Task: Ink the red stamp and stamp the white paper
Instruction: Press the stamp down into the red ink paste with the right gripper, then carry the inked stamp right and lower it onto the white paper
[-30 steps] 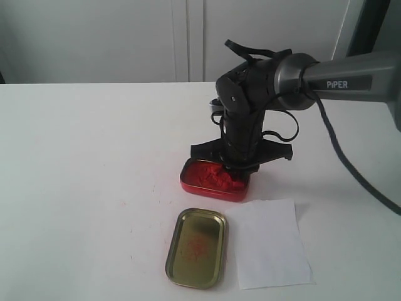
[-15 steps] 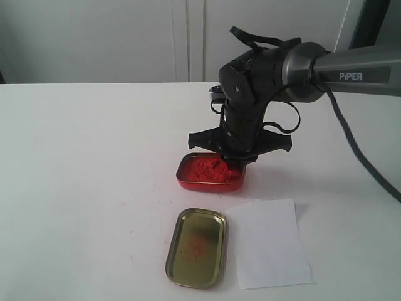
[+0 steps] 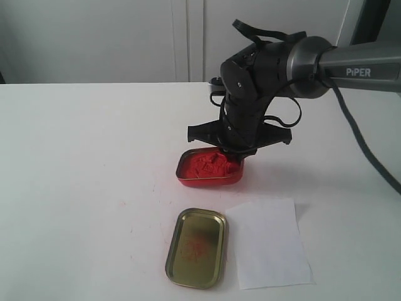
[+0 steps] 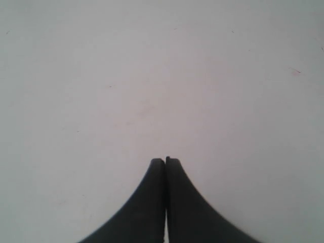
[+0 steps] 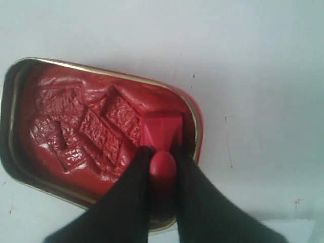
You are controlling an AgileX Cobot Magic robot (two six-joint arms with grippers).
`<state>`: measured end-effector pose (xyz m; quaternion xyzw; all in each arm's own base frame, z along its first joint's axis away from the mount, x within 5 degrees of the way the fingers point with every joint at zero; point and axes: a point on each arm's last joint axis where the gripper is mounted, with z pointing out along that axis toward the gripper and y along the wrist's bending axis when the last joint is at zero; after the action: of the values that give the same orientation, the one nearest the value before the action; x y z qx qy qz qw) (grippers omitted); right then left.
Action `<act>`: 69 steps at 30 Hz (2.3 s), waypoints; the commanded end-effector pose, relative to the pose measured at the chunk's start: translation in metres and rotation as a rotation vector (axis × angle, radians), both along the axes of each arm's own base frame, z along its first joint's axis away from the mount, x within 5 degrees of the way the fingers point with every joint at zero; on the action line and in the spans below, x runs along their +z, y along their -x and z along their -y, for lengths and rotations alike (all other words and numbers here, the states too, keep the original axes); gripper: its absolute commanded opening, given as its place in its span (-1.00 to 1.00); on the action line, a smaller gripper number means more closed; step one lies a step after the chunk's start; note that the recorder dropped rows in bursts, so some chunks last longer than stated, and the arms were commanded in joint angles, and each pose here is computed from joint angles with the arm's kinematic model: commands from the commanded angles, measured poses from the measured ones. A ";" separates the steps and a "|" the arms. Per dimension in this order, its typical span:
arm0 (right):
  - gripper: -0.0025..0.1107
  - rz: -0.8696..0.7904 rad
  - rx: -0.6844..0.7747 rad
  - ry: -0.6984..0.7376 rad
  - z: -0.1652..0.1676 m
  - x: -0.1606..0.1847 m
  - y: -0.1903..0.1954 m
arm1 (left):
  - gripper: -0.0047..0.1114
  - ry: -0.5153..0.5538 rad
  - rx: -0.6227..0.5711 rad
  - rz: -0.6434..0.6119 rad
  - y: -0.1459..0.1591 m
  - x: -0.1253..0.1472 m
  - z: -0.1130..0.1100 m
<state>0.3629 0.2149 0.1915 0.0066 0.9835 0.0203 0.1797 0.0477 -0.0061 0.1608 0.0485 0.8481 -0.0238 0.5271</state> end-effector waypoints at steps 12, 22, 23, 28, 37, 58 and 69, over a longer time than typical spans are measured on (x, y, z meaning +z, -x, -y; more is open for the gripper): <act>-0.96 0.060 0.002 -0.017 0.004 0.011 -0.004 | -0.92 0.000 0.000 -0.021 0.001 -0.004 0.000; -0.96 0.075 0.014 0.002 0.006 0.013 -0.005 | -0.92 0.000 0.000 -0.021 0.001 -0.004 0.000; -0.96 0.077 0.014 0.001 0.005 0.013 -0.005 | -0.92 0.000 0.000 -0.021 0.001 -0.004 0.000; -0.96 0.077 0.014 0.001 0.005 0.013 -0.005 | -0.92 0.000 0.000 -0.021 0.001 -0.004 0.000; -0.96 0.077 0.018 0.013 0.006 0.013 -0.005 | -0.92 0.000 0.000 -0.021 0.001 -0.004 0.000; -0.96 -0.046 0.142 0.055 0.023 0.008 0.032 | -0.92 0.000 0.000 -0.021 0.001 -0.004 0.000; -0.96 -0.044 0.197 0.048 0.049 0.018 0.078 | -0.92 0.000 0.000 -0.021 0.001 -0.004 0.000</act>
<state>0.2909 0.1736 0.2060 -0.0885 0.9846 0.0124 0.1503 0.0477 -0.0061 0.1608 0.0485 0.8481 -0.0238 0.5271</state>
